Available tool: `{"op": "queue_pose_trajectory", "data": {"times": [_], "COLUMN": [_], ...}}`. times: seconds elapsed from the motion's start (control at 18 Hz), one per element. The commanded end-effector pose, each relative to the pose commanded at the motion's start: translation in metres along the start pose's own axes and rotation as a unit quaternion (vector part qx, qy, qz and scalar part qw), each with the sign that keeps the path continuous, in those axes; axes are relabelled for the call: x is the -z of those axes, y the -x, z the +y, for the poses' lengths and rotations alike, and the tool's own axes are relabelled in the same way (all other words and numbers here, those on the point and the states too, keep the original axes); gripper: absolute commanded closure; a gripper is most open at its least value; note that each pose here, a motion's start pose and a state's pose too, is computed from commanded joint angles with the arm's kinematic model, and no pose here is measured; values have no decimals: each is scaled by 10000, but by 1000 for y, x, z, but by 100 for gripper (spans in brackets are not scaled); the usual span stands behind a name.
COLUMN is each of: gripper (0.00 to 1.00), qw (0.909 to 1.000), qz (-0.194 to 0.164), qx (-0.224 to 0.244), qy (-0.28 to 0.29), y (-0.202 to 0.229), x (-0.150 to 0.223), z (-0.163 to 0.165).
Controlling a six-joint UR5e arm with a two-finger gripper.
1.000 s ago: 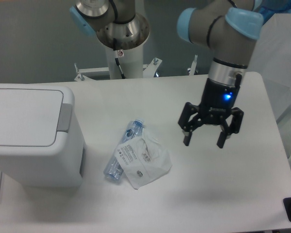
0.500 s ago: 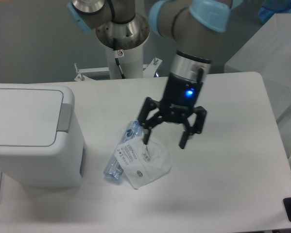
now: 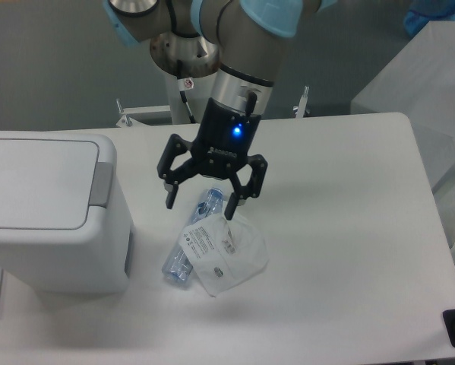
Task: Open the trash can
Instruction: 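Move the open gripper over the bottle toward the trash can lid, then lower the gripper finger onto the lid's rear edge by the hinge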
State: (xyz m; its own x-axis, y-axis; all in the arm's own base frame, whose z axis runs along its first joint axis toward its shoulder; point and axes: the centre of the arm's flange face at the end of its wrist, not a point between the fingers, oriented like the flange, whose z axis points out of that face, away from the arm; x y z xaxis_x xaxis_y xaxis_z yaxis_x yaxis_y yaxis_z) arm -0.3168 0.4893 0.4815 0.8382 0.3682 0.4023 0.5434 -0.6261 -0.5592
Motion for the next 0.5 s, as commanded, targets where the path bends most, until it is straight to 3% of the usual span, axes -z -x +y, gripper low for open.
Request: {"op": "queue_pose_trajectory", "data": {"times": [0.5], "gripper": [0], "qw": [9997], "qz": [142], "qx": [-68], "qy": [203], "y": [-33], "x": [-19], "z": [13]}}
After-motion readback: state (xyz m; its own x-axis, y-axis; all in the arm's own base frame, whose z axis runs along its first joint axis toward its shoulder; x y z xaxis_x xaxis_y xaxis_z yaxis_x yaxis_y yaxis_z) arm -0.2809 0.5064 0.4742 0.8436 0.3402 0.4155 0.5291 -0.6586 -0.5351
